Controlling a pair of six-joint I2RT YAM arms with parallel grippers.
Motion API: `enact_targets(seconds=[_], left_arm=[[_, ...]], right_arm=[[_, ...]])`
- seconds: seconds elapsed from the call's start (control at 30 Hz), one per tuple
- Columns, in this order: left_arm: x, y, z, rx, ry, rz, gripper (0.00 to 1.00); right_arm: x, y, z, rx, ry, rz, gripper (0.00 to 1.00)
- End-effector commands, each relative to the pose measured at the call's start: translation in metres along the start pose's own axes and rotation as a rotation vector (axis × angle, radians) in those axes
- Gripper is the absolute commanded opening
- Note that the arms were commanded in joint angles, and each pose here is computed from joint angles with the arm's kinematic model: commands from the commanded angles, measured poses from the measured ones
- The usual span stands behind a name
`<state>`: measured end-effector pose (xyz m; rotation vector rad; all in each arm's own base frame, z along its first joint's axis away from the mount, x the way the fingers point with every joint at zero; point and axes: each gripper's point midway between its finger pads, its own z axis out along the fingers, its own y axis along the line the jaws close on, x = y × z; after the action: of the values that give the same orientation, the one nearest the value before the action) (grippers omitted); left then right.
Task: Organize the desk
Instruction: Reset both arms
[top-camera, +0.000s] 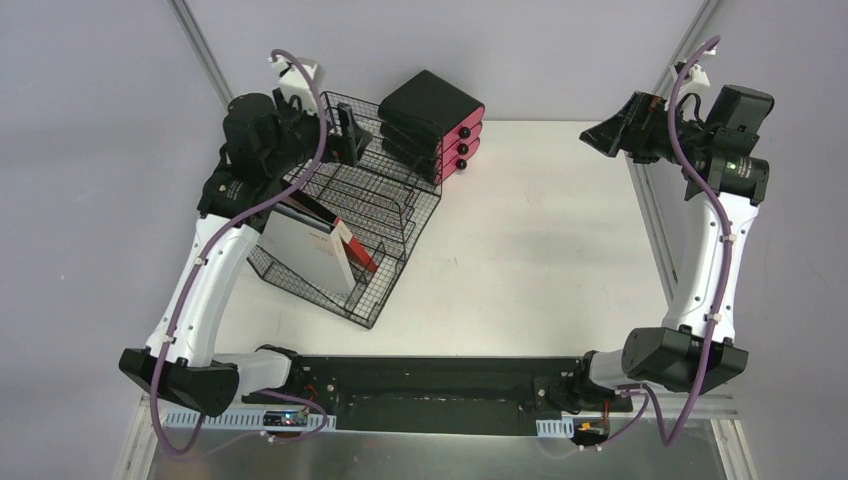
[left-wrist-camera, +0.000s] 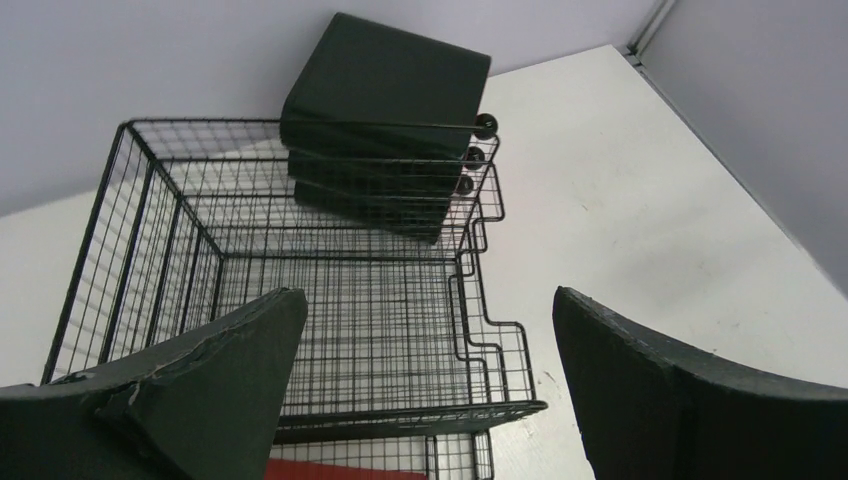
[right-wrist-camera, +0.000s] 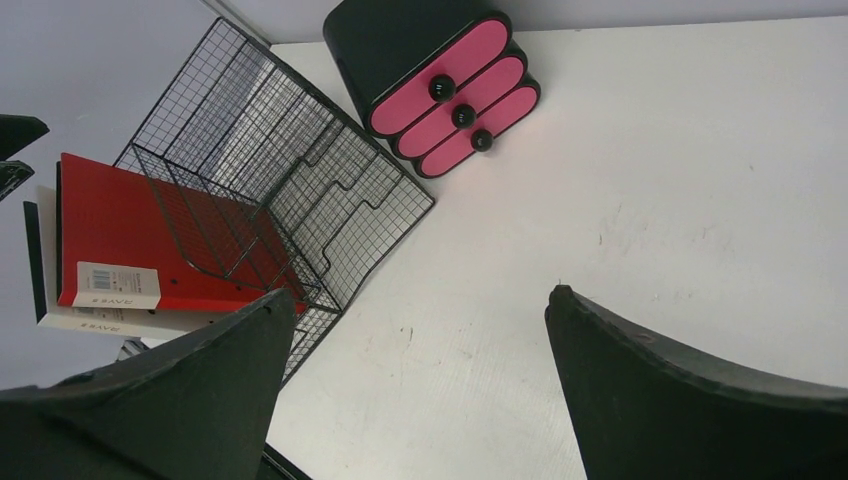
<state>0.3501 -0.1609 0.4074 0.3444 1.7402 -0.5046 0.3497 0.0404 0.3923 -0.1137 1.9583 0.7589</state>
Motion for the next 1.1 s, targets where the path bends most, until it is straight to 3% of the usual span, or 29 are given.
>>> enact_targets(seconds=[0.0,0.23,1.07], left_arm=[[-0.022,-0.004,-0.023,0.082,-0.112,-0.113,0.99],[-0.003,0.020,-0.024,0.039,-0.108,-0.152,0.99],[-0.003,0.020,-0.029,0.052,-0.123,-0.124,0.99]], right_arm=[[-0.016,0.002,-0.010,0.009,-0.082,-0.052,0.99],[-0.023,-0.009,-0.016,0.049,-0.112,-0.022,0.99],[-0.026,-0.007,-0.023,0.001,-0.138,0.025,0.99]])
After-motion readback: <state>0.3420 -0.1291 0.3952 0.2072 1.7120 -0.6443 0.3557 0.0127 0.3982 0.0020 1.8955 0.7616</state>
